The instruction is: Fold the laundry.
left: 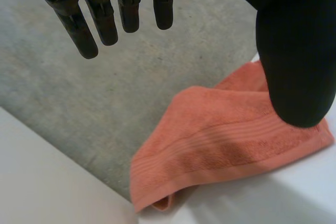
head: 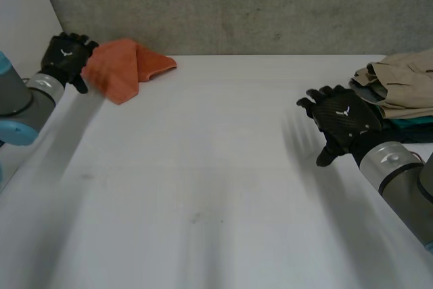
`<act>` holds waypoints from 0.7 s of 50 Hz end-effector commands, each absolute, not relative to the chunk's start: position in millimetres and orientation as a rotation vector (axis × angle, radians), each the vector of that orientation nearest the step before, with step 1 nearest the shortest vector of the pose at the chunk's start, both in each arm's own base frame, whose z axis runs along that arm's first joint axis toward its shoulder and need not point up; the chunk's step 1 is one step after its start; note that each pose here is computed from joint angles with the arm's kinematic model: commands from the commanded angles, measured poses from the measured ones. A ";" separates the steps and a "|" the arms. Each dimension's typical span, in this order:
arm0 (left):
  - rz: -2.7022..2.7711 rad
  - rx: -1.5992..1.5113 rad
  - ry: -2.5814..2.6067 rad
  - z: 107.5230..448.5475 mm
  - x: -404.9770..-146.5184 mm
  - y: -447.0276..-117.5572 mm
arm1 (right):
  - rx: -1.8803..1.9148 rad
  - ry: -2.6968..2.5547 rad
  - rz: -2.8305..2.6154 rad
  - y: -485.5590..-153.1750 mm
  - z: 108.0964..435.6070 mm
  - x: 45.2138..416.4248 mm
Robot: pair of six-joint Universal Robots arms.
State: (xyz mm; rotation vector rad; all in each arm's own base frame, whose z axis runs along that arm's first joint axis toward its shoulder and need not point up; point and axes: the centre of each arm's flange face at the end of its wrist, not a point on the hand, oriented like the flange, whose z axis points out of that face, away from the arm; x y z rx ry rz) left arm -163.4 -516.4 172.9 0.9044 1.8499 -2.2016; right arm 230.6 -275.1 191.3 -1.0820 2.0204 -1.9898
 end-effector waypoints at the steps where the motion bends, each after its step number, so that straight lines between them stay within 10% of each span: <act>1: -2.235 0.949 1.837 137.3 -168.4 -533.1 | -1.095 2.066 -1.950 -272.4 181.4 225.9; 35: -2.284 1.163 1.641 84.0 -182.4 -540.0 | -1.076 2.121 -1.910 -270.0 171.2 218.1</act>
